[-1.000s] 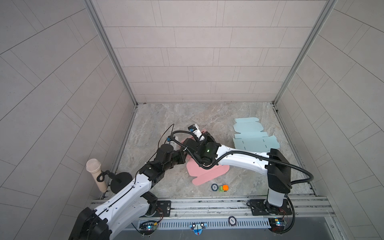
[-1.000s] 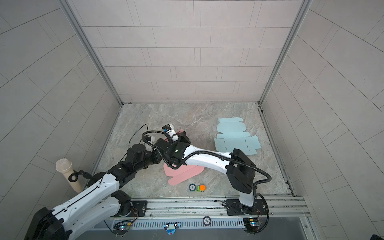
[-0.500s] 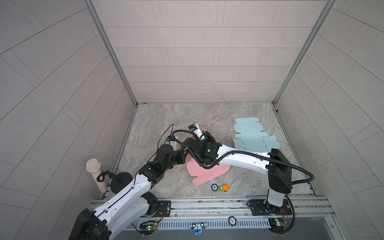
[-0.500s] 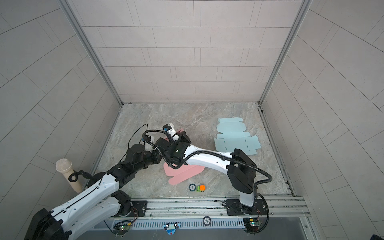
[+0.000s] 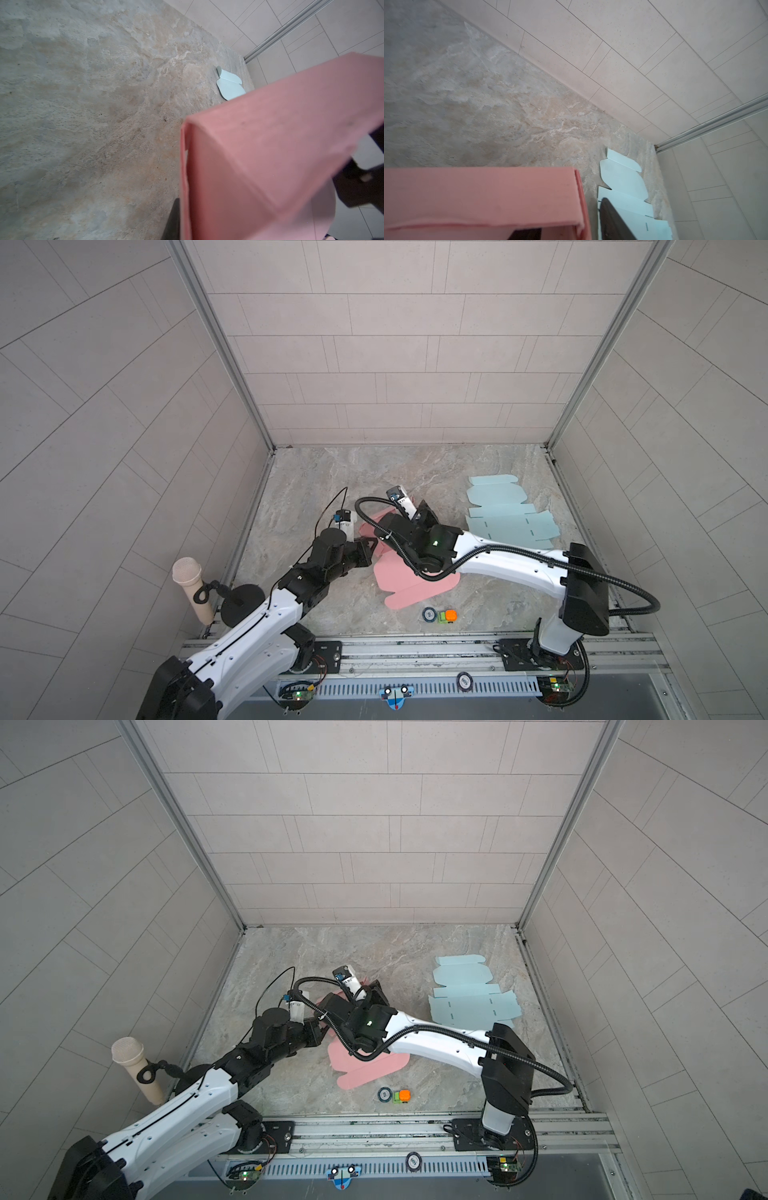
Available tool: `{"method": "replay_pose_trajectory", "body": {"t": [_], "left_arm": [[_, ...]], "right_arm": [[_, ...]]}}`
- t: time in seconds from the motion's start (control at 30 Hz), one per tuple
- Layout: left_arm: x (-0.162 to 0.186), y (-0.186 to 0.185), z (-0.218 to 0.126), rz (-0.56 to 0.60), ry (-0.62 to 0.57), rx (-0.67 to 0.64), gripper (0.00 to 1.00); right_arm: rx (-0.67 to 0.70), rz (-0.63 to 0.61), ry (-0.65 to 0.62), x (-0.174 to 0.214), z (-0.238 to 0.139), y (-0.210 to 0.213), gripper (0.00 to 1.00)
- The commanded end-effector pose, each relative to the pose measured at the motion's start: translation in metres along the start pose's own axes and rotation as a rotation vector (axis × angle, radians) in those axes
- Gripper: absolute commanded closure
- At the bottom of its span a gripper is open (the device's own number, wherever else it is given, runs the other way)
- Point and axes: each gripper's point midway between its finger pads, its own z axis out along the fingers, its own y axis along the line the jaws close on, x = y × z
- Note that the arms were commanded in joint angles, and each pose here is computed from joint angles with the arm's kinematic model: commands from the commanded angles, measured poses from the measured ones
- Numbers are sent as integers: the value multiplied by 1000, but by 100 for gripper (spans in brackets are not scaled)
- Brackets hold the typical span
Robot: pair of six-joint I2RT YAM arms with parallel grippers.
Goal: Fold the paper box
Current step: 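Release the pink wall and draw the right gripper back while the left holds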
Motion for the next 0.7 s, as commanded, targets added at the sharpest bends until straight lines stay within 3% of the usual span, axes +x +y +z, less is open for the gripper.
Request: {"method": "replay_pose_trajectory", "body": {"t": [0.0,0.27,0.67], "left_arm": [[-8,-14,0,9,-47,73,100],[-5,-9,0,-3,-52,58,100],[-5,-5,6,5,-48,41,100]], "right_arm": [[-107,61,7,4,-15,4,43],[-329,210,0,10,-49,-6,36],[-597,283,-104,14,-89,-15,31]]}}
